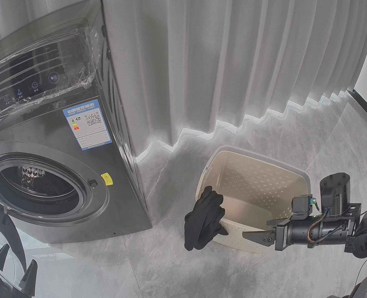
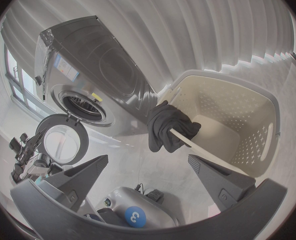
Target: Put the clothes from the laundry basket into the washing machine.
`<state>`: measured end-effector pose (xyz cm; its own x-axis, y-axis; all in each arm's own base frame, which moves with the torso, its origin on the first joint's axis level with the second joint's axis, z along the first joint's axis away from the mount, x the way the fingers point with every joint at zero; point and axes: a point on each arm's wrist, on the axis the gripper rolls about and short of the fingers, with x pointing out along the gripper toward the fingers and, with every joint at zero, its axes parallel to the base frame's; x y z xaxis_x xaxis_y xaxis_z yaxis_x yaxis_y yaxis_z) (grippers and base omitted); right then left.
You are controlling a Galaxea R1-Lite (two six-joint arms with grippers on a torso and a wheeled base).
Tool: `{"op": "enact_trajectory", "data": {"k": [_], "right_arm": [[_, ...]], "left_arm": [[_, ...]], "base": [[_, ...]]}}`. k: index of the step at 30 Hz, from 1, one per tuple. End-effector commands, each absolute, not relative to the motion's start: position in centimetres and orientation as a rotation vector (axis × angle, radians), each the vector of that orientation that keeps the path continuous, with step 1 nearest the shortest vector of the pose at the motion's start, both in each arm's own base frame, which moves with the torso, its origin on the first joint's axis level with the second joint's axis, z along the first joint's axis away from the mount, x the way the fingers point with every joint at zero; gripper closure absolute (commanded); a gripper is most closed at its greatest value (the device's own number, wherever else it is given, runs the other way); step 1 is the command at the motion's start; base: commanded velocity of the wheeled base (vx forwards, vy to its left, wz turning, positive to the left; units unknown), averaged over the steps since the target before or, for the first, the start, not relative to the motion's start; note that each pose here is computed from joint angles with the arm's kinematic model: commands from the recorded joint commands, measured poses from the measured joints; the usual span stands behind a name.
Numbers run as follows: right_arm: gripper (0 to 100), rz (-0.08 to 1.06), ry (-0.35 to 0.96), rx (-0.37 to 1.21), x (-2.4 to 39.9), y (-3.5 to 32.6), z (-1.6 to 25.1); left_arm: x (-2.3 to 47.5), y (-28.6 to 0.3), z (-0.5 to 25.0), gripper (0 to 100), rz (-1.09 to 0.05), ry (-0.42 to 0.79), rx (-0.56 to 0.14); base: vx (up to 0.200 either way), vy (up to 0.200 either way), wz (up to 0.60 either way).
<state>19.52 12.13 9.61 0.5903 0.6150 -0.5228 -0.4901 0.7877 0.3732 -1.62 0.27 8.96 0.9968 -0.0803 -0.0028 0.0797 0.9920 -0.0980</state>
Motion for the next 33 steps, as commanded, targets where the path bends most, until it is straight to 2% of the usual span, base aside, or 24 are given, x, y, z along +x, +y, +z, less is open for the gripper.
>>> {"op": "enact_trajectory", "data": {"k": [1, 9, 16, 28, 33], "right_arm": [[0, 0.612, 0.71, 0.206, 20.7, 13.6, 7.7], [0, 0.607, 0.681, 0.264, 23.4, 15.6, 6.1], [0, 0.572, 0.735, 0.312, 25.9, 17.1, 3.7], [0, 0.539, 0.743, 0.378, 29.4, 19.3, 1.1], [0, 0.52, 0.724, 0.379, 30.0, 19.7, 0.9]], "left_arm": [[-1.5, 0.3, 8.5, 0, -0.08, 0.026, -0.101], [-1.5, 0.3, 8.5, 0, -0.08, 0.024, -0.095], [-1.5, 0.3, 8.5, 0, -0.08, 0.026, -0.1], [-1.5, 0.3, 8.5, 0, -0.079, 0.025, -0.1], [-1.5, 0.3, 8.5, 0, -0.08, 0.024, -0.094]], "base": [[0.2, 0.0, 0.0], [0.0, 0.0, 0.0], [0.0, 0.0, 0.0], [0.0, 0.0, 0.0], [0.12, 0.0, 0.0]]}}
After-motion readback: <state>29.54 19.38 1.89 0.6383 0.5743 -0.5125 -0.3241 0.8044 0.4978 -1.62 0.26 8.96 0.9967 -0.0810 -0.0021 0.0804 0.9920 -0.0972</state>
